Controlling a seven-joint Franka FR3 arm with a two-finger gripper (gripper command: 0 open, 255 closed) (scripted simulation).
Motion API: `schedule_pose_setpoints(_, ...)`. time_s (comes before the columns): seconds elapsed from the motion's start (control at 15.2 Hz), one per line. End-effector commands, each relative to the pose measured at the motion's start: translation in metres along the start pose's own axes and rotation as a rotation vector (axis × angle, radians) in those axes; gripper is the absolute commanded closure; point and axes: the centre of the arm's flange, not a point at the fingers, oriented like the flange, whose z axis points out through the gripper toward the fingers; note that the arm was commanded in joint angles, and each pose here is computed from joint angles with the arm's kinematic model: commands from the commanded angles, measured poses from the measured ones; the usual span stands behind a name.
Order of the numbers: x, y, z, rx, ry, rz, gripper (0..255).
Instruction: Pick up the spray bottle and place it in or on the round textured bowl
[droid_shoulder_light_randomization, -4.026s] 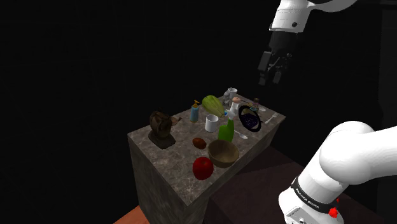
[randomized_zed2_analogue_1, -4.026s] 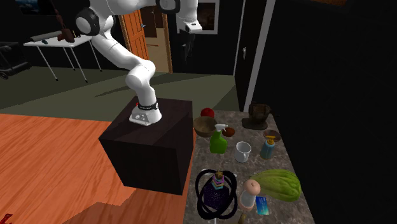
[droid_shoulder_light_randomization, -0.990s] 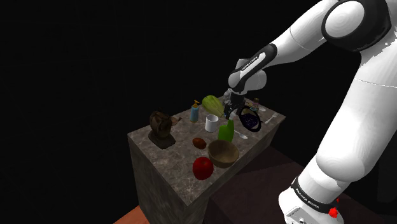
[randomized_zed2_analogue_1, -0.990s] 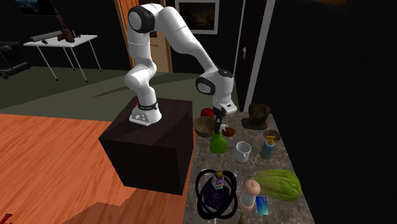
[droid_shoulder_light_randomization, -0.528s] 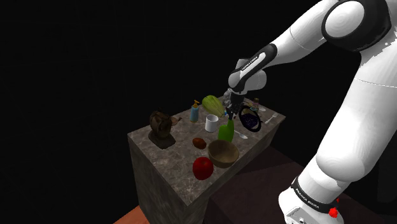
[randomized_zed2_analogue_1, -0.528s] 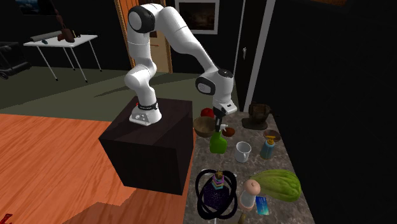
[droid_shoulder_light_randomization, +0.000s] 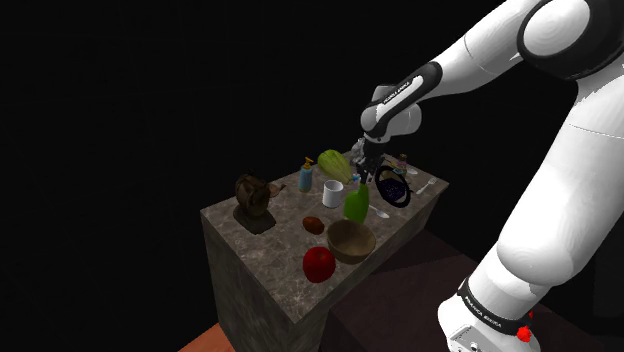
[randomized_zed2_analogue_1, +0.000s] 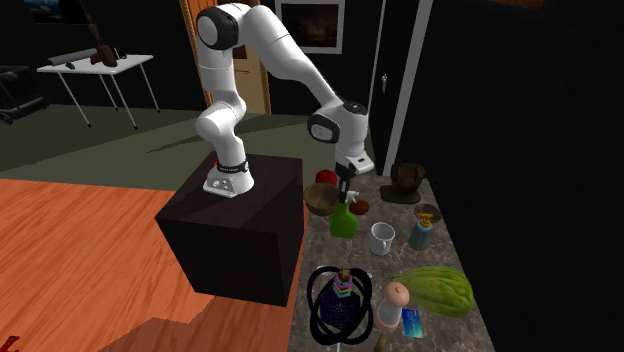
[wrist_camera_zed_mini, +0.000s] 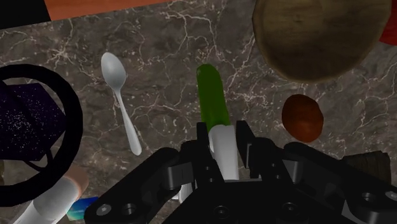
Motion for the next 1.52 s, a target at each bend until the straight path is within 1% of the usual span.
schedule_pose_setpoints(0.0,-0.001,0.0,-0.01,0.0,0.0,0.0,255)
schedule_pose_setpoints(1.45,-0.004,0.0,-0.126,0.0,0.0,0.0,255)
